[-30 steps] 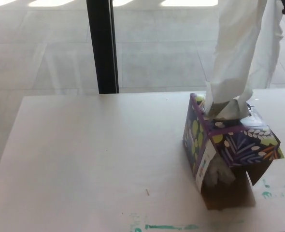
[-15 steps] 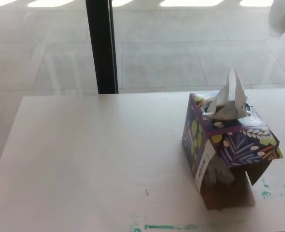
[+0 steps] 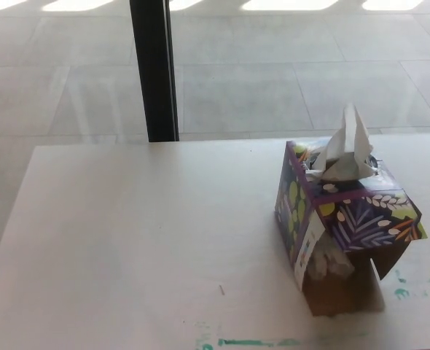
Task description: The robot uses its right hand to pull out a tissue from the tissue box kept in the middle of the desk and put it on the right side
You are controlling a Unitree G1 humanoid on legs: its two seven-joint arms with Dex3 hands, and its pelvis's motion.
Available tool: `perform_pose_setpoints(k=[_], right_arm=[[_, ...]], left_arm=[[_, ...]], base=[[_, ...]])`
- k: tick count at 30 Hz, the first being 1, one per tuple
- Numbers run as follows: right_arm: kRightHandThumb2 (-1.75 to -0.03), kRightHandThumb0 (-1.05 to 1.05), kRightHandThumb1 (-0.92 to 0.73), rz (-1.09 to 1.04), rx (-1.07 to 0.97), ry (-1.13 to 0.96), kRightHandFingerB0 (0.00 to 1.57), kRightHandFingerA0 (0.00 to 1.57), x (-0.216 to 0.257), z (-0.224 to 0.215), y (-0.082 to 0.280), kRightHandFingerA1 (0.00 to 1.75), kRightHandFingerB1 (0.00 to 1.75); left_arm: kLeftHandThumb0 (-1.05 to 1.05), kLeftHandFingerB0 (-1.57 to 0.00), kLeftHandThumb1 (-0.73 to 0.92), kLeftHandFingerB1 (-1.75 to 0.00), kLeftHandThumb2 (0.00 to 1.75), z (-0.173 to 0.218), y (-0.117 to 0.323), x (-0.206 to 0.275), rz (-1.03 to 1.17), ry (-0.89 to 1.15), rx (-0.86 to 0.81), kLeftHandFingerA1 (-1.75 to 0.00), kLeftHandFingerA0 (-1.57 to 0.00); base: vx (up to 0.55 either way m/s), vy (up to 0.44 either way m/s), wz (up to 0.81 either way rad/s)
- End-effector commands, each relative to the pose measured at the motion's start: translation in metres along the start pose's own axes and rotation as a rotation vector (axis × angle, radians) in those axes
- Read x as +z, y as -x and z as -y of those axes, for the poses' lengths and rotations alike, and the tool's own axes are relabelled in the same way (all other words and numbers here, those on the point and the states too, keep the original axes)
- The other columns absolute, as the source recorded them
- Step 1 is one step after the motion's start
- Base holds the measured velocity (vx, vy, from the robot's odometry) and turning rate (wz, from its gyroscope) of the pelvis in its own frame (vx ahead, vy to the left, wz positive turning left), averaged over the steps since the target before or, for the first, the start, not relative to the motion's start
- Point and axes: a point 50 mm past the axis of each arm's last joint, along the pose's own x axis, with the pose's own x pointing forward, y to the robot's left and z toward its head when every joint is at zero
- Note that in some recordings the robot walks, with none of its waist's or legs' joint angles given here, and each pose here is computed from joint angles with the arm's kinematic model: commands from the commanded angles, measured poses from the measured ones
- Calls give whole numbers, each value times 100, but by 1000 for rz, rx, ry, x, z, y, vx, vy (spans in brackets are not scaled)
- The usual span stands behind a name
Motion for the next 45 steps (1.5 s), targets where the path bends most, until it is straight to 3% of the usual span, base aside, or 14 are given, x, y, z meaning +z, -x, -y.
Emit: perform_pose_setpoints(k=[1,4,5,8,11,16,17,22,23,28,29,38,39,45], right_arm=[[-83,-22,-53,138,232,11,87,99,-2,-22,39,161,108],[-81,-21,-46,196,350,-6,81,94,4,-40,73,166,139],[-81,-21,-40,260,416,9,93,98,7,-49,95,160,109],[-90,-25,-55,304,658,69,82,88,5,-68,141,162,120],[-86,-22,-56,325,745,91,82,90,2,-74,165,163,125],[-77,-17,-61,293,933,73,66,88,0,-82,209,168,135],[-79,-16,-61,299,947,72,67,89,1,-84,216,169,136],[-74,-21,-57,387,1035,135,71,79,-1,-87,246,171,134],[-69,-25,-69,406,1163,228,68,75,-2,-92,251,175,122],[-61,-33,-73,339,1384,393,69,78,-11,-100,270,102,60],[-59,-33,-67,332,1414,413,69,84,-13,-101,275,96,59],[-58,-40,-62,375,1495,488,22,43,-3,-101,301,140,31],[-76,-60,-37,371,1507,494,0,0,0,-102,300,28,19],[-73,-84,-47,392,1534,530,0,0,9,-100,276,0,0]], left_arm=[[-105,-46,78,-49,97,-7,1,6,31,-10,15,-66,-64],[-101,-46,92,-42,81,-4,1,5,27,-25,12,-62,-68],[-94,-42,73,-52,120,-3,0,4,21,-20,11,-65,-59],[-101,-47,92,-43,77,-2,0,4,24,6,2,-63,-65],[-93,-40,77,-52,122,-3,-1,8,38,-19,0,-67,-59],[-97,-49,92,-43,80,0,-3,9,34,10,14,-61,-67],[-89,-41,76,-54,121,1,-4,9,36,-1,14,-67,-60],[-92,-38,76,-53,120,1,-2,9,47,3,-25,-66,-54],[-102,-46,92,-44,80,1,-3,10,47,25,-17,-59,-58],[-97,-47,92,-43,79,1,-4,13,62,28,-3,-61,-64],[-93,-41,77,-52,122,2,-5,15,72,33,-5,-65,-60],[-94,-44,92,-39,78,8,-8,30,172,33,-42,-54,-62],[-91,-46,92,-38,76,9,-8,34,194,27,-59,-52,-61],[-92,-43,92,-41,79,18,-9,50,290,-10,-141,-54,-56]], base=[[0,0,0],[0,0,0],[0,0,0],[0,0,0],[0,0,0],[0,0,0],[0,0,0],[0,0,0],[0,0,0],[0,0,0],[0,0,0],[0,0,0],[0,0,0],[0,0,0]])
